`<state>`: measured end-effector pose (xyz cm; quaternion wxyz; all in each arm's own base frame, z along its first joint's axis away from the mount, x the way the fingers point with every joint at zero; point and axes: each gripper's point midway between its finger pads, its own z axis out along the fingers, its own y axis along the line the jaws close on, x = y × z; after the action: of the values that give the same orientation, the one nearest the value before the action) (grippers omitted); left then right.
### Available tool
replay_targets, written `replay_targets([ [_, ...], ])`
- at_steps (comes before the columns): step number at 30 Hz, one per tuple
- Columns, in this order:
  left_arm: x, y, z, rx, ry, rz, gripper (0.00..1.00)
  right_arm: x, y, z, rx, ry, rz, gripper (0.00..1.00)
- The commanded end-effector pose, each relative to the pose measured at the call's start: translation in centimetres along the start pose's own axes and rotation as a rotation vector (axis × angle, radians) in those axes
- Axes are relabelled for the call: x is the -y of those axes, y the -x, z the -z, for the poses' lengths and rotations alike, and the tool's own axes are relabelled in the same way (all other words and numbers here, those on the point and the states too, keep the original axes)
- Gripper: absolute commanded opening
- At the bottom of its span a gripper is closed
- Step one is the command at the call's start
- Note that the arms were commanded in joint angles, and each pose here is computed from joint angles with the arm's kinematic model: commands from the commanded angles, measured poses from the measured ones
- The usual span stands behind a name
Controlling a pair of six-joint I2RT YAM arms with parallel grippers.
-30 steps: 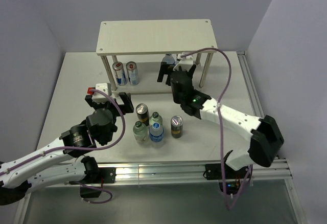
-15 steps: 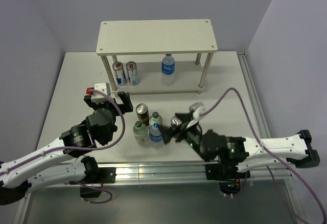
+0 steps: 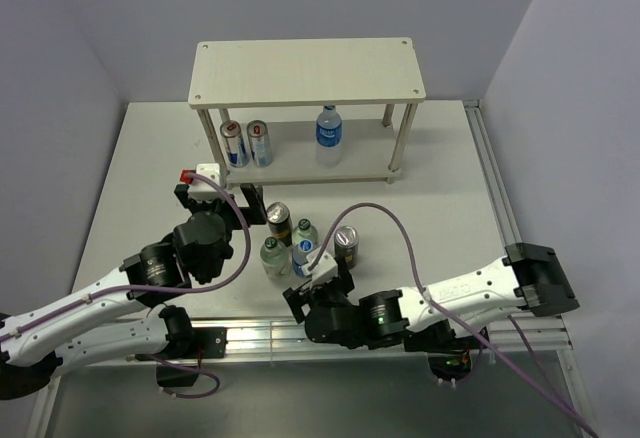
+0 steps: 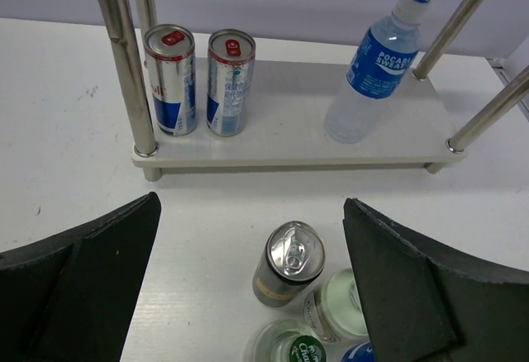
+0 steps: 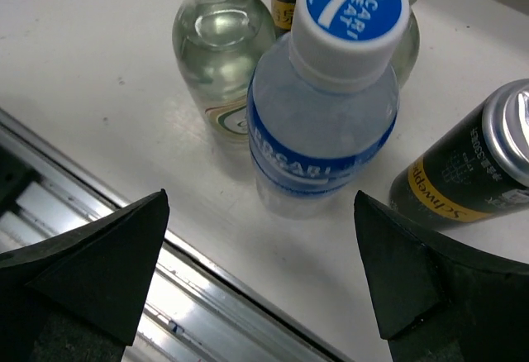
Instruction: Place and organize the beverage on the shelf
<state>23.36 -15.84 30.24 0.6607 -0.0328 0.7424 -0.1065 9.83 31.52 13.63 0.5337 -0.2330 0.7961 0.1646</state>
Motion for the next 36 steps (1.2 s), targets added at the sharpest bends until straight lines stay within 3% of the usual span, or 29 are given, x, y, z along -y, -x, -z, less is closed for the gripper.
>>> replay_targets([
  [1,1.0,0.6,0.1,-0.005,-0.041,0.005,0.99,-0.3,3.0,-0.8,0.054,-0.065,-0.097,1.0],
  [17,1.4,0.5,0.1,-0.011,-0.061,0.003,0.99,2.2,2.6,-5.4,0.083,-0.179,-0.168,0.98],
  [20,1.4,0.5,0.2,-0.013,-0.061,0.004,0.99,2.0,2.3,-5.9,0.078,-0.177,-0.171,0.88],
  [23,1.3,0.6,0.2,-0.01,-0.06,0.008,0.99,1.6,1.9,-6.2,0.069,-0.164,-0.172,0.67],
  [26,1.3,0.5,0.2,-0.012,-0.06,0.005,0.99,1.7,1.5,-6.2,0.066,-0.168,-0.175,0.24],
  [29,1.3,0.4,0.2,-0.014,-0.056,0.002,0.99,2.1,2.6,-5.1,0.106,-0.155,-0.215,0.0],
  [36,1.4,0.4,0.2,-0.012,-0.056,-0.001,0.99,2.5,11.0,1.7,0.233,-0.105,-0.246,0.0],
])
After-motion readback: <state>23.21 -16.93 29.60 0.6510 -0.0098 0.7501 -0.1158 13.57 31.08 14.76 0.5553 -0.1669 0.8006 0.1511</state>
